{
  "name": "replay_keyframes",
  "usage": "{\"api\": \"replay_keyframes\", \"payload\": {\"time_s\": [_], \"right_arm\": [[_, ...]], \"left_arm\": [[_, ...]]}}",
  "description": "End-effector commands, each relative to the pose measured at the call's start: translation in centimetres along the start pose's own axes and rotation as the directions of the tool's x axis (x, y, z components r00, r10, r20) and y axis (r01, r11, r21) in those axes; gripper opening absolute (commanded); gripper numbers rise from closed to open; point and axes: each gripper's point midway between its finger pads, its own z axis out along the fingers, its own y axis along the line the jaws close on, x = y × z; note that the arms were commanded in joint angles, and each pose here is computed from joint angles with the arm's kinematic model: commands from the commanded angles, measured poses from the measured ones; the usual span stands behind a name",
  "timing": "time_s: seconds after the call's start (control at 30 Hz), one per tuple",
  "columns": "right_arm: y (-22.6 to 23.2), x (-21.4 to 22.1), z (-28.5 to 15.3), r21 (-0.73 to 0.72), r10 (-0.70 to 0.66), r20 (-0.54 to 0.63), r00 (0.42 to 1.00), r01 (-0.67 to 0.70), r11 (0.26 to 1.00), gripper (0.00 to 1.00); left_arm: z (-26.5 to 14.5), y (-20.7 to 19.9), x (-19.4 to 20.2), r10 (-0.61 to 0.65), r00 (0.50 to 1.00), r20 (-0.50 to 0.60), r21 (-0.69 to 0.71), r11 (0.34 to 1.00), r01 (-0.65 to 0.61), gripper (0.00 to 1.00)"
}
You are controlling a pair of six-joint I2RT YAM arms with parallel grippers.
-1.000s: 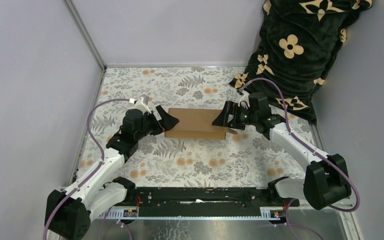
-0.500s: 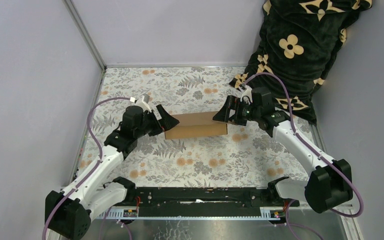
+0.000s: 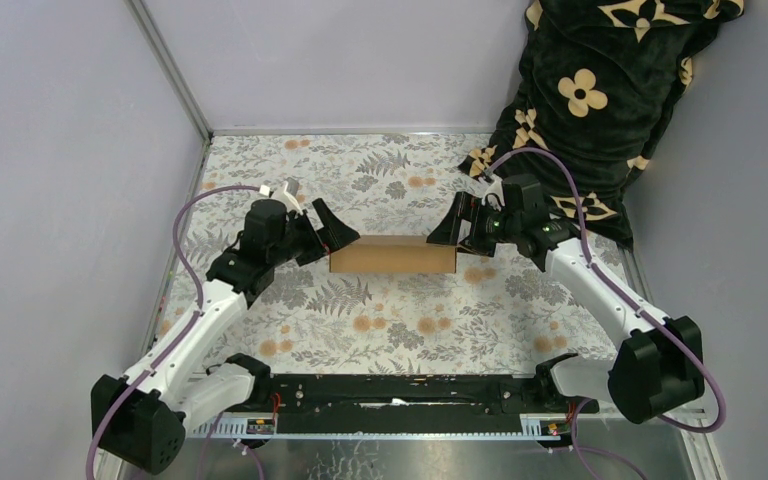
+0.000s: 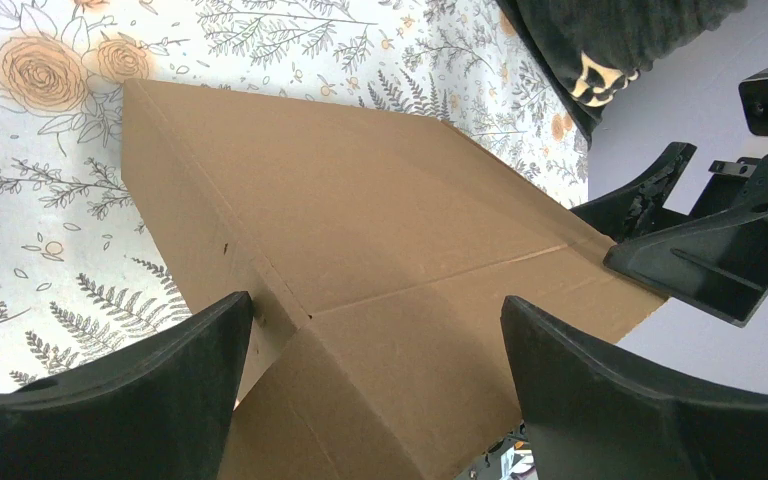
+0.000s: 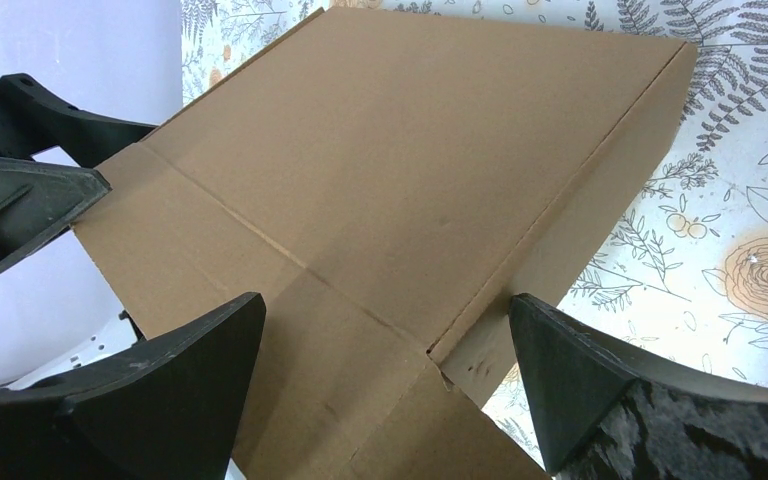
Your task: Fold the paper box
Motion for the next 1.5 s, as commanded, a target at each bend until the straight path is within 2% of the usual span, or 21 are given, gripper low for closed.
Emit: {"api": "replay_keyframes", "payload": {"time_s": [0.0,0.43,0.9,1.47], "right_arm": [[5.8,-0.9,-1.1,-0.198,-0.018,-0.031,0.999,0.011,0.98,1.0],[5.8,-1.4,-0.3,-0.182,0.005,-0.075,0.997,-0.018,0.983,1.0],[6.8,-2.3,-0.4,-0.193,0.008,-0.081,0.997,-0.023,0.981,1.0],[6.8,-3.5,0.3,-0.195,0.05,-0.12,0.992,-0.073,0.978,1.0]], "left_arm": [[-0.8,-4.3,0.5,-0.024,0.996,-0.082,0.158,0.987,0.037,0.99],[0.1,-4.1,-0.1,-0.082,0.992,-0.097,0.151,0.984,0.096,0.98],[-0.3,-5.8,-2.9,-0.082,0.994,-0.077,0.164,0.982,0.094,0.98],[0.5,-4.2,-2.9,-0.182,0.977,-0.111,0.122,0.973,0.195,0.98]]}}
